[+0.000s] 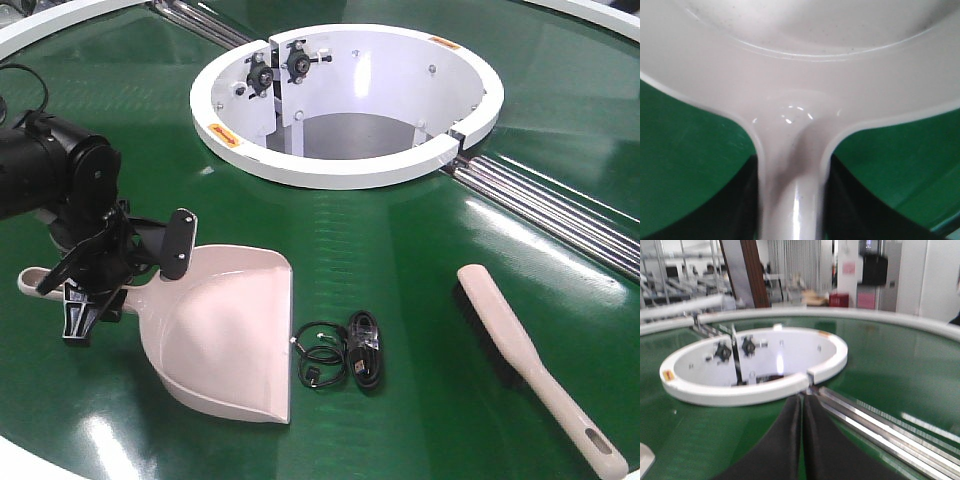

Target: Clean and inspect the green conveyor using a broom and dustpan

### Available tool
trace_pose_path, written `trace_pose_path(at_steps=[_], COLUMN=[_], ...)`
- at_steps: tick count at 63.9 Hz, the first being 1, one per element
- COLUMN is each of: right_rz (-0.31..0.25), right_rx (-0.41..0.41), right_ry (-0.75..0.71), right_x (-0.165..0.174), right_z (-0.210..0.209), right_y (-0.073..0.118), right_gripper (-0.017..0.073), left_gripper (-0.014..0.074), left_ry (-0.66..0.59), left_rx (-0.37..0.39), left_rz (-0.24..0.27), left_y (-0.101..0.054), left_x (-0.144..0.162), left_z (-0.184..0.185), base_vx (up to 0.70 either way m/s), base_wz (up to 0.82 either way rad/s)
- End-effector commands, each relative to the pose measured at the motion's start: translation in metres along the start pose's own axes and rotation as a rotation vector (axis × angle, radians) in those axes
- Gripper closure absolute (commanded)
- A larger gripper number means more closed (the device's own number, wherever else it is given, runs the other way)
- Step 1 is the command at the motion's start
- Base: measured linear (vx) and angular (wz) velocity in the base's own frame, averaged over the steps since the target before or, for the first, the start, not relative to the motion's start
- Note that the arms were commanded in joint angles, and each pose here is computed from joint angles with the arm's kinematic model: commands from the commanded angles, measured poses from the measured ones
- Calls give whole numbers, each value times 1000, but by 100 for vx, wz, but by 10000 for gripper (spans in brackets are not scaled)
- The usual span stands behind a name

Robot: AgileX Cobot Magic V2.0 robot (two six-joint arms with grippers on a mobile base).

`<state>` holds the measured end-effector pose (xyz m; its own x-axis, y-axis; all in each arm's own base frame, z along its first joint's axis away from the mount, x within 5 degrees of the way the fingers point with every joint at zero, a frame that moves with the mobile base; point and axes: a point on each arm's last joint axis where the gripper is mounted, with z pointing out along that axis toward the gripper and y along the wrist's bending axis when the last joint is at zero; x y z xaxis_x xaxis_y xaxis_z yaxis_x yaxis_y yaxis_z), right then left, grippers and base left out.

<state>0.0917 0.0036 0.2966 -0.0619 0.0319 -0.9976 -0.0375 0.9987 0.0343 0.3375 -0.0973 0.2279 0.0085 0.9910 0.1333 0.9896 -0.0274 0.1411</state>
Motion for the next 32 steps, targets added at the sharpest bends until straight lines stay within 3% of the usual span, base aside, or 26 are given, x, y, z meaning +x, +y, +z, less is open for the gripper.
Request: trace_pose_path(at_steps=[1,10,15,23,32], right_rz=[20,104,123,117,72], right_rx=[3,5,8,12,14], right_ry=[-11,58,96,155,236], right_x=[-13,-6,-2,5,14], right_z=[14,30,37,44,50], right_y=[0,0,0,0,-1], right_gripper=[569,568,567,545,444], left_gripper=[591,591,591,591,591], left_ry=[-25,-25,-25,-25,-25], left_rx=[-72,-72,-72,-72,-72], left_rz=[-17,-17,-17,-17,-17], left_y=[1,1,1,1,1], left_x=[1,1,1,1,1], left_z=[-24,-24,-24,-24,-24], base_vx=[0,0,0,0,0], base_wz=[0,0,0,0,0])
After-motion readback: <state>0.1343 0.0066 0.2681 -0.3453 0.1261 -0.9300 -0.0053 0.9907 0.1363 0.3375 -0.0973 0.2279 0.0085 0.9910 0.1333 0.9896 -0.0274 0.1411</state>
